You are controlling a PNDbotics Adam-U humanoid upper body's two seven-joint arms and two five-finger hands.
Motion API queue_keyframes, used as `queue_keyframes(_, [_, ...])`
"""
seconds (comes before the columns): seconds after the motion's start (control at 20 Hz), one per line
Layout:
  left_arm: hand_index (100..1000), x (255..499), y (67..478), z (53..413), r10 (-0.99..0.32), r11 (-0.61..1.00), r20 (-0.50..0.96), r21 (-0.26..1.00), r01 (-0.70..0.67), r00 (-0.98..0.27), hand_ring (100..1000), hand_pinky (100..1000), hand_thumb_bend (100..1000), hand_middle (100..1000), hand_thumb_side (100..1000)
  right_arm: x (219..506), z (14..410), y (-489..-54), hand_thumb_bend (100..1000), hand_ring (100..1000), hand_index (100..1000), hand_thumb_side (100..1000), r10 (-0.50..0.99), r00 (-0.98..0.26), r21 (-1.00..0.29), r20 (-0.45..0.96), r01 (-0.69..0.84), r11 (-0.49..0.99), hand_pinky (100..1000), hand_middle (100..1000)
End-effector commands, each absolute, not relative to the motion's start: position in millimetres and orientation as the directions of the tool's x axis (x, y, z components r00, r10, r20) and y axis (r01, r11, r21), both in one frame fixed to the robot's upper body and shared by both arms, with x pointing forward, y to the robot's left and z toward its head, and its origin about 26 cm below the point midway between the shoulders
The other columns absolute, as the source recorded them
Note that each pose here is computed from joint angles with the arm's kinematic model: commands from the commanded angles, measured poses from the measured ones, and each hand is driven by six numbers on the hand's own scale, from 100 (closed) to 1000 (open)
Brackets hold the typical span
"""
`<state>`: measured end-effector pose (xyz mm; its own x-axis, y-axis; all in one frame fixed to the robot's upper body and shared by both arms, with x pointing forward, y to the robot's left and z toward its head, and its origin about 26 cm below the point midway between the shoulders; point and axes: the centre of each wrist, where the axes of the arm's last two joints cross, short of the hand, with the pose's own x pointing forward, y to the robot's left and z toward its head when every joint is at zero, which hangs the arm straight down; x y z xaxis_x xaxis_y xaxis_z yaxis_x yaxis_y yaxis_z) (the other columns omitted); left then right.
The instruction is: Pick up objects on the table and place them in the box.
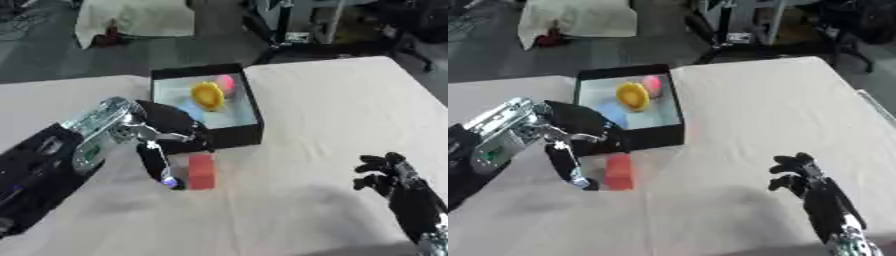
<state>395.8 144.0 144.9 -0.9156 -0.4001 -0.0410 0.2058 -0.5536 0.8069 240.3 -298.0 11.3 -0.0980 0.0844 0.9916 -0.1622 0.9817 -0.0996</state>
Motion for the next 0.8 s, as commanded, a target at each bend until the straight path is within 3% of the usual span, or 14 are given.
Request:
queue_keyframes(0.05, [911,398,144,149,-0.309,-0.649,-0.069,0.744,0.158,-0.948,774,771,438,836,419,243,18,-301,100,516,761,1000,0.095,-0.121,-0.115,0.988,-0.166,0.979,748,603])
queue_keyframes(0.8, [894,399,147,135,-0.345,-0.628,-0.116,0.766,0.138,-0.931,769,779,408,816,398,244,18,-300,100,516,761,1000,0.094,-0.122,-0.114,0.988,-0.169,0.979,748,603])
